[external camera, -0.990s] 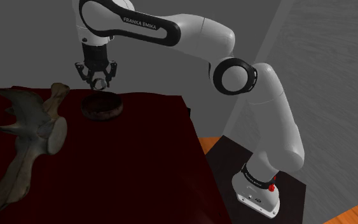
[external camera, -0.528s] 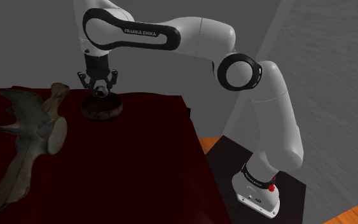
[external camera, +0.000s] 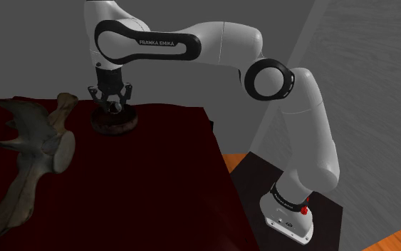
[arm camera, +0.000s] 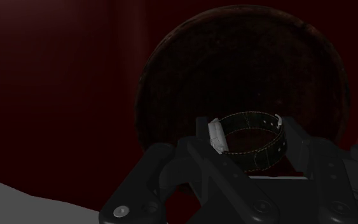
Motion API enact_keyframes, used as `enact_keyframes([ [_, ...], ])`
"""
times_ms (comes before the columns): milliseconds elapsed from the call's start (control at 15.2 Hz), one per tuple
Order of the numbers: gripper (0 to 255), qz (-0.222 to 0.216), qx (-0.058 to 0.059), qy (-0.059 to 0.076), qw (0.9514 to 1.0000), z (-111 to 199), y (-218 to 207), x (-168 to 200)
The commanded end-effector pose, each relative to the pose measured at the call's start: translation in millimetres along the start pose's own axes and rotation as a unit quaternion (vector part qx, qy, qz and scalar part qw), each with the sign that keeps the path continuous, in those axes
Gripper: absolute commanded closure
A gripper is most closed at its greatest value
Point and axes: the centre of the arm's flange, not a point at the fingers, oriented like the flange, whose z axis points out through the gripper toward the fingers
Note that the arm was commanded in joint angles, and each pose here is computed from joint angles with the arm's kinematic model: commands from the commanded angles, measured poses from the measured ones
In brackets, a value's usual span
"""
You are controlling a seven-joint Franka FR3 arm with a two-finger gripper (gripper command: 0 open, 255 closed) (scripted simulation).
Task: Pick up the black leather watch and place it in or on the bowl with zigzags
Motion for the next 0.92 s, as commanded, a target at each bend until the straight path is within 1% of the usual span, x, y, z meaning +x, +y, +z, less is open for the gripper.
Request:
enact_keyframes([
  [0,255,0.000,0.000,0.000,1.0000,0,0,0],
  [66,255,0.000,0.000,0.000,1.0000,0,0,0],
  [132,0,0.000,0.000,0.000,1.0000,0,0,0],
  [462,0,0.000,0.000,0.000,1.0000,0,0,0],
  [726,0,0.000,0.000,0.000,1.0000,-50,0,0],
  [858,0,0.000,0.000,0.000,1.0000,-50,0,0],
])
